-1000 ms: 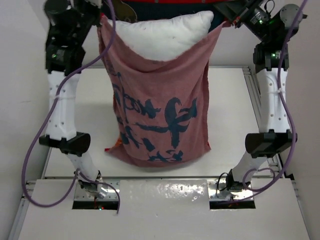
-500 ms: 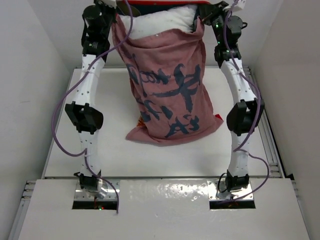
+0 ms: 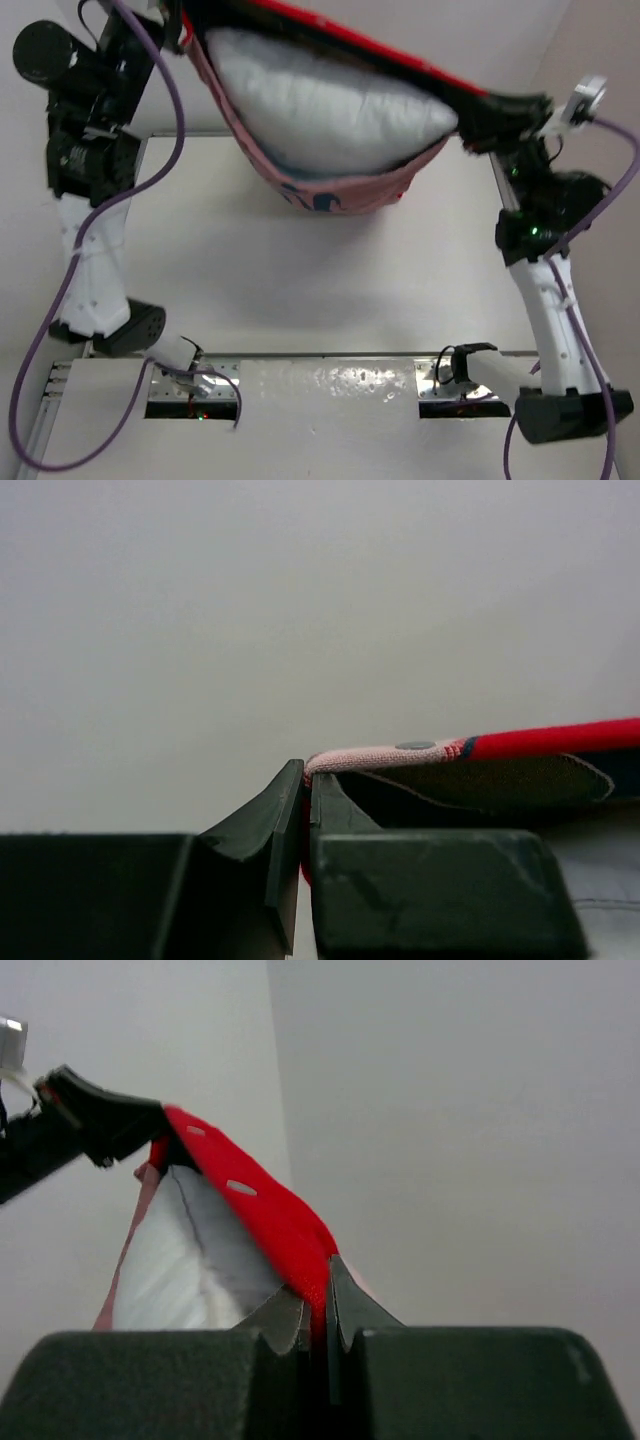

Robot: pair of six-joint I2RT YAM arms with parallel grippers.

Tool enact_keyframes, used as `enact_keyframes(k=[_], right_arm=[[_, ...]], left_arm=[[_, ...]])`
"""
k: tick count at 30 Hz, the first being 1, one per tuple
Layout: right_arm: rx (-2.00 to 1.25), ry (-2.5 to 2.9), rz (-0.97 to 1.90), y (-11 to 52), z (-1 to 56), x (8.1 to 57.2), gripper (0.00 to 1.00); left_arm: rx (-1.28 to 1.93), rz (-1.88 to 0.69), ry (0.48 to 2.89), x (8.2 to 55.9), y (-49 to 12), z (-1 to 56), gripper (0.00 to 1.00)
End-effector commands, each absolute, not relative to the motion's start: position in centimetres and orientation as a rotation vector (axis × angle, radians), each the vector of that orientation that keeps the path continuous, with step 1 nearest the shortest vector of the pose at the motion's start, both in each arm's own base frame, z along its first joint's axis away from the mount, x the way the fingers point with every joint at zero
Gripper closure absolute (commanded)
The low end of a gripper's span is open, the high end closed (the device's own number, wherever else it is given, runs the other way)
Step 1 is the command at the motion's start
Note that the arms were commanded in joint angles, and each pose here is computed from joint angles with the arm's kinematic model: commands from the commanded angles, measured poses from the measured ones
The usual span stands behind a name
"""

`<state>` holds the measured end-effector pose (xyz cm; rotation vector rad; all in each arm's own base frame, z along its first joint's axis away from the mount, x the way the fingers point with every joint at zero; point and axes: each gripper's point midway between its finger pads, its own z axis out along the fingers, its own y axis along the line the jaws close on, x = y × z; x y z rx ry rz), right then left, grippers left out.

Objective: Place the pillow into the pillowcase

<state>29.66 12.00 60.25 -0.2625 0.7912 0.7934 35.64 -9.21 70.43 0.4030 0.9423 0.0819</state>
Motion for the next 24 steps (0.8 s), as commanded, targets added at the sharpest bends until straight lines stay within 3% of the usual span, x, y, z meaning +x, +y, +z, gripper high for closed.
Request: enact_keyframes(k=[1,5,8,9,10,11,12,13,14,16,21,24], right_arm=[[-0.178,1.005,0.836,12.0,50.0,30.6,1.0],[-0.297,1.208,0.979,15.5,42.2,27.8,0.98],[-0.49,1.3,1.1,18.0,39.6,23.2,0.84],[-0.545,1.314,1.107,18.4,39.2,22.2,0.67],[-0.609,1.351,1.145,18.8,38.8,20.1,0.57],[-0.642,1.362,1.151,18.9,38.7,19.2,0.36],[-0.689,1.357,1.124,18.8,38.6,18.5,0.29],[-0.707,1.377,1.119,18.7,38.9,17.5,0.22],[-0.723,1.366,1.102,18.6,39.4,17.1,0.05],[-0.738,1.371,1.077,18.4,40.2,16.9,0.01],[-0.49,1.614,1.133,18.8,36.7,23.0,0.01],[-0.261,1.91,1.079,19.7,28.0,28.2,0.01]], left_arm=[[0.414,0.291,1.321,37.3,-3.1,61.0,1.0],[0.641,0.266,1.558,34.0,-3.6,52.1,1.0],[0.756,0.376,1.727,31.1,-1.3,46.1,1.0],[0.81,0.406,1.796,30.1,-0.6,43.7,1.0],[0.828,0.483,1.856,29.2,0.9,42.1,1.0],[0.933,0.531,1.909,27.8,1.6,39.2,1.0],[1.009,0.548,1.97,26.4,2.1,37.1,0.97],[1.04,0.579,2.009,25.1,2.8,35.6,0.76],[1.092,0.603,2.017,24.3,3.2,35.2,0.61],[1.106,0.633,2.032,23.0,3.8,35.4,0.34],[1.064,0.621,1.959,23.2,3.2,37.5,0.21],[1.088,0.596,1.989,24.0,3.0,35.8,0.22]])
